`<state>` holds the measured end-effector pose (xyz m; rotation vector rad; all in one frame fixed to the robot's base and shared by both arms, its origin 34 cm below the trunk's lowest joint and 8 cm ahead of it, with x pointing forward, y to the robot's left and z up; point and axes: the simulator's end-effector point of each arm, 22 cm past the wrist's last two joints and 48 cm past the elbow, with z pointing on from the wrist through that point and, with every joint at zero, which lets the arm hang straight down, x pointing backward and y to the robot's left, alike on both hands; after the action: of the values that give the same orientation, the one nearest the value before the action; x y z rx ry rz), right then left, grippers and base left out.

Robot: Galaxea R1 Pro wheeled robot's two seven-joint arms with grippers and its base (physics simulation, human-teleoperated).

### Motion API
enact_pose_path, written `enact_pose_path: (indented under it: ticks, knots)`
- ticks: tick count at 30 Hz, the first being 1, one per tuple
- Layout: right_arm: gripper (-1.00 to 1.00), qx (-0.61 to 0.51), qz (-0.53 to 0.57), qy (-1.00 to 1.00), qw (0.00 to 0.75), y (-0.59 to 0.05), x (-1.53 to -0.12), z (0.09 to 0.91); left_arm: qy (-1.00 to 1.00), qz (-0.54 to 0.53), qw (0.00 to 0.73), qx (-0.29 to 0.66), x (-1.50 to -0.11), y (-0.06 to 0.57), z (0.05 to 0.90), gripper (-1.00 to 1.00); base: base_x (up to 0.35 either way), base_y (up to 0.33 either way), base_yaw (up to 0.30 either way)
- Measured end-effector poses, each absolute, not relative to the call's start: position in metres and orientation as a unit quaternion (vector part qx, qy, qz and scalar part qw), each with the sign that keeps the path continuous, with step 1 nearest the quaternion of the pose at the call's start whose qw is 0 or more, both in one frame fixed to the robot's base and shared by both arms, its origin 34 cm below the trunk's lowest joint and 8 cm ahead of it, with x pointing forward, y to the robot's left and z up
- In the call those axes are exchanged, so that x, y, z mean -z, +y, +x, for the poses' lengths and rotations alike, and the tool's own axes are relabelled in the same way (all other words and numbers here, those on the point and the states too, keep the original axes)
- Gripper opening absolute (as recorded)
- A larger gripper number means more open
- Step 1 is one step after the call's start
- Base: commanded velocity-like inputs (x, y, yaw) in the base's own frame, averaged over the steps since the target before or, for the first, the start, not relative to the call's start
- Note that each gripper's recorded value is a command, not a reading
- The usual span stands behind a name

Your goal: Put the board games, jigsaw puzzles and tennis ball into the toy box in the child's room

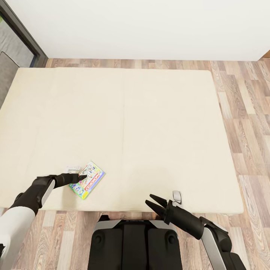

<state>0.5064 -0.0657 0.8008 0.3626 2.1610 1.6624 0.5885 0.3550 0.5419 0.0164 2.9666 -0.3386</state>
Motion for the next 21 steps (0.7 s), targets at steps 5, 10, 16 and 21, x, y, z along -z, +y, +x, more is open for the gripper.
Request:
enact_pose_path:
  ticks: [5, 10, 16, 21]
  knots:
    - [1.00, -0.592, 0.131, 0.771, 0.192, -0.066, -0.798, 0.505, 0.991, 0.005, 0.074, 0.114, -0.539, 0.354, 0.585, 1.00, 0.000, 0.000, 0.000]
    - [1.00, -0.592, 0.134, 0.772, 0.189, -0.066, -0.795, 0.504, 0.991, 0.005, 0.071, 0.113, -0.535, 0.354, 0.582, 1.00, 0.000, 0.000, 0.000]
    - [1.00, -0.591, 0.136, 0.773, 0.186, -0.066, -0.792, 0.502, 0.991, 0.005, 0.067, 0.114, -0.531, 0.354, 0.578, 1.00, 0.000, 0.000, 0.000]
    - [1.00, -0.591, 0.138, 0.773, 0.186, -0.067, -0.791, 0.502, 0.991, 0.004, 0.065, 0.114, -0.530, 0.354, 0.577, 1.00, 0.000, 0.000, 0.000]
